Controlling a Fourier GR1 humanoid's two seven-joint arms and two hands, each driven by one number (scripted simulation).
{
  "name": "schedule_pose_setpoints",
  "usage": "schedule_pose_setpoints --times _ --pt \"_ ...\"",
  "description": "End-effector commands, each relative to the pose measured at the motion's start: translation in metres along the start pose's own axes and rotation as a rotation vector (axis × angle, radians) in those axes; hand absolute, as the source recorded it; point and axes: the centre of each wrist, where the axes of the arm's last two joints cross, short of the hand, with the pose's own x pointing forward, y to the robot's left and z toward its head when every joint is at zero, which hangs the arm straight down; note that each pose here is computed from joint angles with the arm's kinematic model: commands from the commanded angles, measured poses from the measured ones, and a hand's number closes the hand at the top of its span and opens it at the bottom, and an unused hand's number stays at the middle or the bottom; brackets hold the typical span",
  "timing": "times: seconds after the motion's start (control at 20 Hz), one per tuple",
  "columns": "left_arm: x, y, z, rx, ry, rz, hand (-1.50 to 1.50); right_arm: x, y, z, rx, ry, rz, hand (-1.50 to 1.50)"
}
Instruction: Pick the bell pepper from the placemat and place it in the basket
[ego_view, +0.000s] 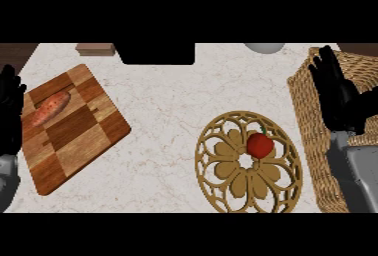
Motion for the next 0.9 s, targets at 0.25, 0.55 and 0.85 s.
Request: schedule_pose_setpoints --times 0.25,0.55,0.85 --pt "0.01 -0.037 0.03 -0.469 -0.194 0.055 0.0 -0.014 -0.034 0.034 -0.277 0.022 0.192 1.5" --pt "0.004 -0.07 0.043 -0.608 -0.179 0.103 0.0 -0.052 0.122 0.058 -0.105 -0.2 0.348 -1.5" --pt "0.004 -0.051 0.029 -0.574 -0.192 0.086 0.0 -0.057 0.113 0.034 -0.336 -0.043 0.645 -1.5"
